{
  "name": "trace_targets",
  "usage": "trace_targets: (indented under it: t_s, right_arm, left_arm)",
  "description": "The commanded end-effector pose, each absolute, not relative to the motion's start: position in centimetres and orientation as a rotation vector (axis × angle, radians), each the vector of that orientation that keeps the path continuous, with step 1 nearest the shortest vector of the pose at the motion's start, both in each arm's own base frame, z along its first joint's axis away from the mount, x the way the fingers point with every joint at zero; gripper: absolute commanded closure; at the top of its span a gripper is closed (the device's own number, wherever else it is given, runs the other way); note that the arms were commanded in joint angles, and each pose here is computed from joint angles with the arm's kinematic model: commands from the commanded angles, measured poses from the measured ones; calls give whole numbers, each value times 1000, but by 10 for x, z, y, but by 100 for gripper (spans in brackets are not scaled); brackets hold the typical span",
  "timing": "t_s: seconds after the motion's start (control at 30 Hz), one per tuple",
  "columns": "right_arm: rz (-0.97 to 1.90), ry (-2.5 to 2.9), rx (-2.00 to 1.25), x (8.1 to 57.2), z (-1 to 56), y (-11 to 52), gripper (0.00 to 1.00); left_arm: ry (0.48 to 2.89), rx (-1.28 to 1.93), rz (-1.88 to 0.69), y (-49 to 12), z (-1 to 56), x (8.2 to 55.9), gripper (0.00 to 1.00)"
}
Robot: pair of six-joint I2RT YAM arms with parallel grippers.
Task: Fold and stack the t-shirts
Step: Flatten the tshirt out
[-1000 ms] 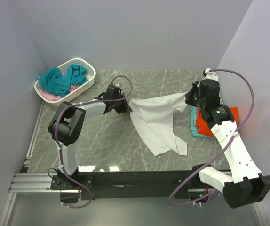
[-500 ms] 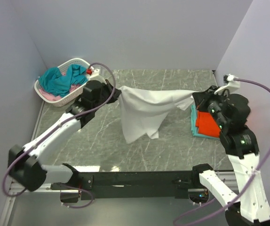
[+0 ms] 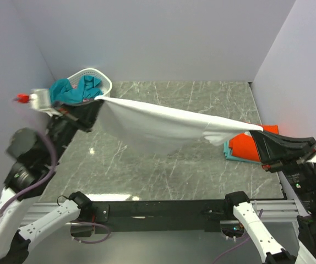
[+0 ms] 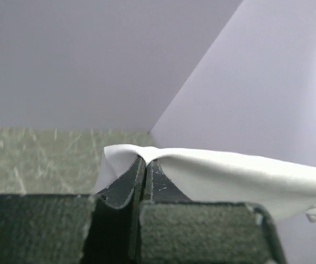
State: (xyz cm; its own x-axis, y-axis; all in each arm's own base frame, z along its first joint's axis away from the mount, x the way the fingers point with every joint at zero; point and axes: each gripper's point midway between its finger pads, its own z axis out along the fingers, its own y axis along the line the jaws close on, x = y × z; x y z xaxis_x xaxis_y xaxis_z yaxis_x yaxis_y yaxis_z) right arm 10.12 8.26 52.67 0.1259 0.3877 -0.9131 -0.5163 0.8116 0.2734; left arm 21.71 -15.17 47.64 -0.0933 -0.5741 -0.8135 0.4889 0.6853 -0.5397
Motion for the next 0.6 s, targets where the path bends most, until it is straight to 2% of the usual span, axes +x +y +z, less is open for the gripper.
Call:
trace_targets:
  t_s: [0.0, 0.1, 0.17, 0.27, 0.33, 0.37, 0.4, 0.43, 0.47, 0.5, 0.53, 0.57]
  right_arm:
    - [714, 1253, -191, 80, 533, 92, 100]
    - [717, 1258, -187, 83, 530, 93, 100]
    - [709, 1302, -168, 102, 519, 94, 100]
    - [678, 1405, -89, 146, 486, 92, 100]
    - [653, 1536, -24, 185, 442, 93, 100]
    - [621, 1572, 40, 202, 426, 87, 100]
    - [597, 1683, 83, 226, 383, 88, 100]
    - [569, 1731, 120, 239, 362, 86, 100]
    - [519, 1752, 183, 255, 344, 78, 100]
    - [459, 1876, 241, 274, 293, 73, 100]
    - [419, 1925, 275, 284, 270, 69, 100]
    - [392, 1967, 312, 293, 250, 65, 100]
  left_arm:
    - [1287, -7, -912, -141, 514, 191, 99]
    - [1320, -44, -867, -141, 514, 206, 99]
    - [1379, -85, -795, -146, 499, 232, 99]
    - [1504, -163, -640, -155, 458, 283, 99]
    - [1584, -211, -529, -157, 426, 312, 99]
    - [1670, -205, -470, -171, 392, 339, 99]
    - [1711, -226, -428, -170, 369, 358, 99]
    - [1758, -222, -409, -175, 348, 375, 96]
    - [1889, -180, -397, -193, 294, 402, 94]
    - [1925, -225, -383, -187, 276, 425, 94]
    - [2000, -239, -354, -190, 248, 440, 90]
    - [2185, -232, -309, -199, 175, 459, 86]
